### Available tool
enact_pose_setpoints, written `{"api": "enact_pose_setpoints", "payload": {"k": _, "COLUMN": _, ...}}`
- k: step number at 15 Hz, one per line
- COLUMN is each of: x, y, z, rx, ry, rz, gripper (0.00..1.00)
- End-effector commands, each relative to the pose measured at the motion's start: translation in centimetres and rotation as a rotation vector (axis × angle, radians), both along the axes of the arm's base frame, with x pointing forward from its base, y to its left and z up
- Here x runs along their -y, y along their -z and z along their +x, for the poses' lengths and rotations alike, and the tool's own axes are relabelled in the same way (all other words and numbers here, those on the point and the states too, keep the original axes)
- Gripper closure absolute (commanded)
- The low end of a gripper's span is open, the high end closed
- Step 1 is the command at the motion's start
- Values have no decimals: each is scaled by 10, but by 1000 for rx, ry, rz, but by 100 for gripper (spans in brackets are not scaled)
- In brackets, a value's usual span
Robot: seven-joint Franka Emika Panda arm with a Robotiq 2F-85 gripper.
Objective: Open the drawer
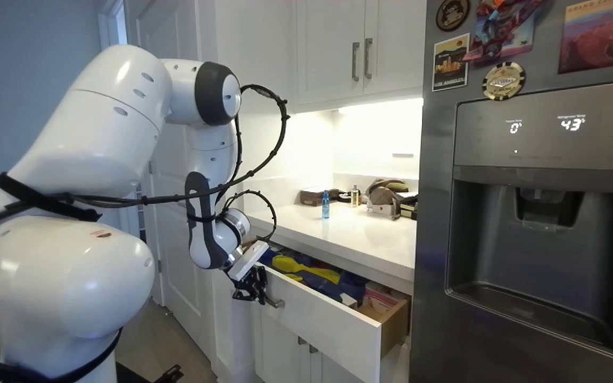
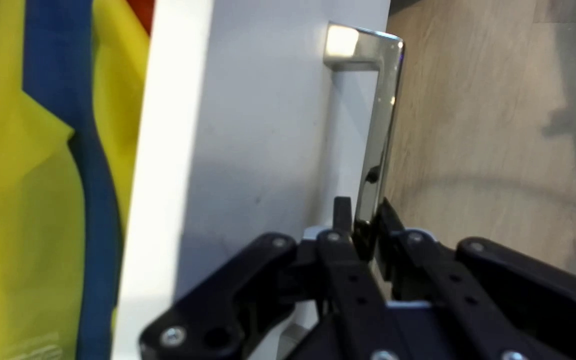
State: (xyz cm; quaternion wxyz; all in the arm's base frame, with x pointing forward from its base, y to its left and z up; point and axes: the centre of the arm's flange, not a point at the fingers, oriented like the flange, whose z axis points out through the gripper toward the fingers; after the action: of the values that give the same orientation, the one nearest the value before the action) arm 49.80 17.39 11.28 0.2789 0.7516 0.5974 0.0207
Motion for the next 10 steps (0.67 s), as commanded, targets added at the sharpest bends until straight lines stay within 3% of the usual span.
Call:
{"api": "enact_pose_setpoints", "payload": {"k": 1, "x": 20, "y": 4, "z": -42, "rx": -136, "ry": -60, "rz": 12, "gripper": 97}}
{"api": "enact_pose_setpoints", "payload": {"k": 10, "x": 14, "y": 2, "z": -80, "rx": -143, "ry": -51, "rz": 10, "gripper": 97}}
